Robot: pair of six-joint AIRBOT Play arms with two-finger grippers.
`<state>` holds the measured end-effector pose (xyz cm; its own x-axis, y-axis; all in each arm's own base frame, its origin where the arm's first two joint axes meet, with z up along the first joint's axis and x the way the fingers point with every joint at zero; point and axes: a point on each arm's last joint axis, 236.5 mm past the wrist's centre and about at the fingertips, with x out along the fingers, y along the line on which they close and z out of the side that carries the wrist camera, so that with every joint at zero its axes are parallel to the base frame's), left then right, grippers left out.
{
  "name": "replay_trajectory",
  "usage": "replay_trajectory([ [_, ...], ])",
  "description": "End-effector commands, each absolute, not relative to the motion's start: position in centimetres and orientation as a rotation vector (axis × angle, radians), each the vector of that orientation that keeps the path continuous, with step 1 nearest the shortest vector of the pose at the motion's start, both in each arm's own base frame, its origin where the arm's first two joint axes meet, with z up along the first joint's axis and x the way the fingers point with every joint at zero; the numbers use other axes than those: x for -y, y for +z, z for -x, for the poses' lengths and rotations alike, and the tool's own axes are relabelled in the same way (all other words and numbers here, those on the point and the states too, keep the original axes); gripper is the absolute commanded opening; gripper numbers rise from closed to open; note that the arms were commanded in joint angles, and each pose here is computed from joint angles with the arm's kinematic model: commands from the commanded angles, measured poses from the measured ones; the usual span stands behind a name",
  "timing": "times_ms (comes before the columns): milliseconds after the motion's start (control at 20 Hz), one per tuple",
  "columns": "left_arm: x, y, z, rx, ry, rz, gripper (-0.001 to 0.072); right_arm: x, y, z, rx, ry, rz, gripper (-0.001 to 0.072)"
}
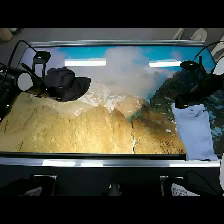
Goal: Fold the shirts.
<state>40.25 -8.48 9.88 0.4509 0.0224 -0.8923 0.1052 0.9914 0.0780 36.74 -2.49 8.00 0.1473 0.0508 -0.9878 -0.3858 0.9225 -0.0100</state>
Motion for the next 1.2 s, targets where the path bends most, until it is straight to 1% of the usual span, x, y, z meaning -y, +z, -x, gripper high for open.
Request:
replay_trajectory([
  [0, 8.5, 9.9, -40.2, -1.102, -0.051, -0.129, 0.0720, 2.4, 8.0, -36.8, -1.393, 0.322, 0.289, 0.0694],
  [650, 8.5, 10.0, -40.4, -1.094, -0.053, -0.127, 0.0720, 2.4, 8.0, -36.8, -1.393, 0.322, 0.289, 0.0694],
  [900, 10.0, 11.8, -44.1, -0.921, -0.094, -0.103, 0.0720, 2.5, 8.0, -36.9, -1.388, 0.320, 0.289, 0.0694],
  [1150, 10.8, 13.0, -45.6, -0.838, -0.116, -0.090, 0.0720, 2.9, 8.7, -40.1, -1.256, 0.274, 0.315, 0.0694],
])
